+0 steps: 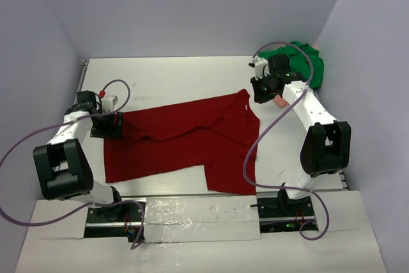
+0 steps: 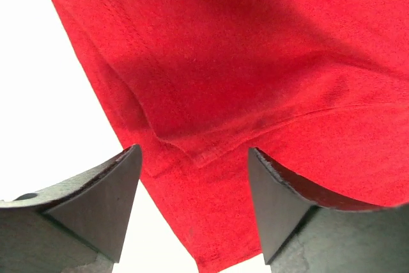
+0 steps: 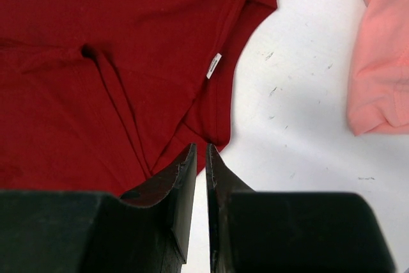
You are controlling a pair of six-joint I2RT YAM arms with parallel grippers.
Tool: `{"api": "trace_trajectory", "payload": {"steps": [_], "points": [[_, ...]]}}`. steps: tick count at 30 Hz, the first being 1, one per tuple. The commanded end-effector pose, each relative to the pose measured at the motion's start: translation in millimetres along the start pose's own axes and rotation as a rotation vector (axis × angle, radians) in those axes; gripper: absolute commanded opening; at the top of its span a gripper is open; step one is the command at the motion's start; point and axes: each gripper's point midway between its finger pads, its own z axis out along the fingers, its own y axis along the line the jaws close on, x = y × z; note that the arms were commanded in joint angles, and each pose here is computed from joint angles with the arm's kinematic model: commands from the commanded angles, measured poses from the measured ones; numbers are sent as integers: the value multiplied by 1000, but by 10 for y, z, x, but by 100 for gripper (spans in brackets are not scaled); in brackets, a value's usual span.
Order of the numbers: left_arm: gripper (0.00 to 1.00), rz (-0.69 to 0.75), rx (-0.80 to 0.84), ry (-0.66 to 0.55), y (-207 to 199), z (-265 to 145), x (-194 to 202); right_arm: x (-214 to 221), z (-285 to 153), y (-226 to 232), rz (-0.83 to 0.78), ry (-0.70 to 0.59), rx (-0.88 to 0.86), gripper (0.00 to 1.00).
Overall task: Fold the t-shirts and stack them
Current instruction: Fold the tshirt
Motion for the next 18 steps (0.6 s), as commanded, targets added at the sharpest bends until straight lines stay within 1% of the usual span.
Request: {"api": "trace_trajectory", "payload": {"steps": [1, 10, 18], "points": [[77, 0, -31, -70, 44, -146, -146, -169, -138, -7, -14, -58, 0, 19], [75, -6, 3, -12, 1, -6, -2, -192, -192, 0, -17, -69, 4, 19], [73, -15, 7, 2, 9, 93, 29, -196, -245, -10, -20, -73, 14, 19]]}}
